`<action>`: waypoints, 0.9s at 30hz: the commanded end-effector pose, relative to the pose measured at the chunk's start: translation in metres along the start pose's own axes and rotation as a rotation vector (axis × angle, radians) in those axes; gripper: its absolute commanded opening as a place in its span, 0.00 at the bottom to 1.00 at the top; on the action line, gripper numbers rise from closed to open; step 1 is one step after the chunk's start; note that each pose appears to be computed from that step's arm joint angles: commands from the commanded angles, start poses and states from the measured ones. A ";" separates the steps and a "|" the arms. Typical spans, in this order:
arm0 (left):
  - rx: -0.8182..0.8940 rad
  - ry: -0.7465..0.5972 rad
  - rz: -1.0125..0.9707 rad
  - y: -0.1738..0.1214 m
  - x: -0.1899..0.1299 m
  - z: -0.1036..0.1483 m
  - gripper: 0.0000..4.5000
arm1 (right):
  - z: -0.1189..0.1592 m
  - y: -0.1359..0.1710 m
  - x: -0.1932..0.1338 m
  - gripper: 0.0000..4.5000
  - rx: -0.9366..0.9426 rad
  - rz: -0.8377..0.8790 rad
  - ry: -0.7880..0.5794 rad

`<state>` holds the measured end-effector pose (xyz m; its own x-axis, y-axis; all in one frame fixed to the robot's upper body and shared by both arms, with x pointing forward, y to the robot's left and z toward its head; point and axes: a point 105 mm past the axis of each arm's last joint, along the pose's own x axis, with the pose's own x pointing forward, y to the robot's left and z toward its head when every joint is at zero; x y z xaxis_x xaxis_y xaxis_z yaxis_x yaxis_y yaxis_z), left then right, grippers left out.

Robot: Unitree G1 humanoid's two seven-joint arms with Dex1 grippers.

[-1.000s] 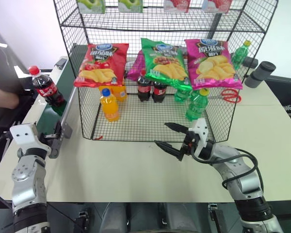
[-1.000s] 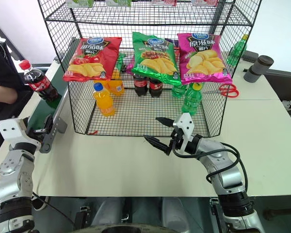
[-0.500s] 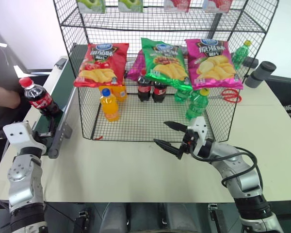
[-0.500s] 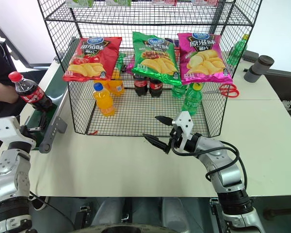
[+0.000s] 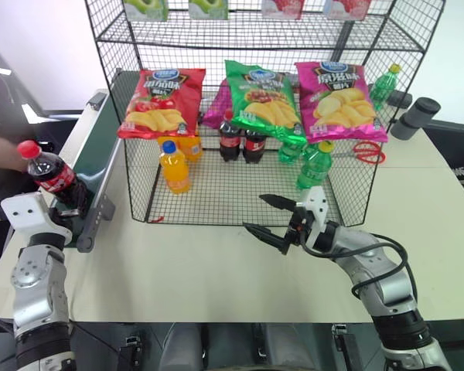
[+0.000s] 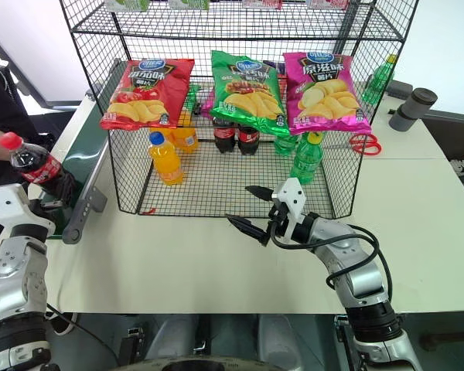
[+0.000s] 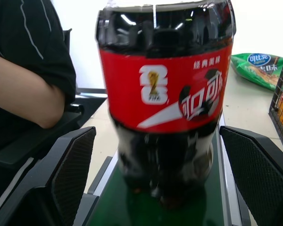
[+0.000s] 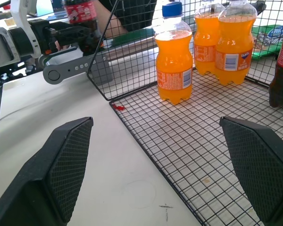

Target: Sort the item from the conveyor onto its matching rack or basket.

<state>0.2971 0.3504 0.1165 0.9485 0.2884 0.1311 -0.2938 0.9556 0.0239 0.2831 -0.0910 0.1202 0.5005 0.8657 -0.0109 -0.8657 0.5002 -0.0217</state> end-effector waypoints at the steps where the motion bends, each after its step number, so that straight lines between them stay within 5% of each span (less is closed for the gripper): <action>1: 0.015 -0.043 0.018 0.007 0.002 0.014 1.00 | 0.016 0.005 0.003 0.99 -0.039 0.022 -0.047; 7: 0.019 -0.042 0.019 0.009 0.001 0.014 0.63 | 0.017 0.005 0.003 1.00 -0.042 0.024 -0.050; 12: 0.002 -0.132 0.006 0.013 0.001 0.041 0.63 | 0.028 0.011 0.007 1.00 -0.055 0.065 -0.072; 18: -0.071 -0.303 -0.392 -0.037 -0.002 0.127 0.63 | 0.059 0.030 0.014 1.00 -0.001 0.202 -0.123; 27: -0.119 0.013 -1.061 -0.150 -0.058 0.109 0.63 | 0.091 0.046 0.036 1.00 0.085 0.283 -0.134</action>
<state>0.2830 0.2031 0.2017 0.7828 -0.6167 0.0832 0.6201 0.7842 -0.0226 0.2680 -0.0424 0.1948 0.2748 0.9573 0.0895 -0.9604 0.2688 0.0733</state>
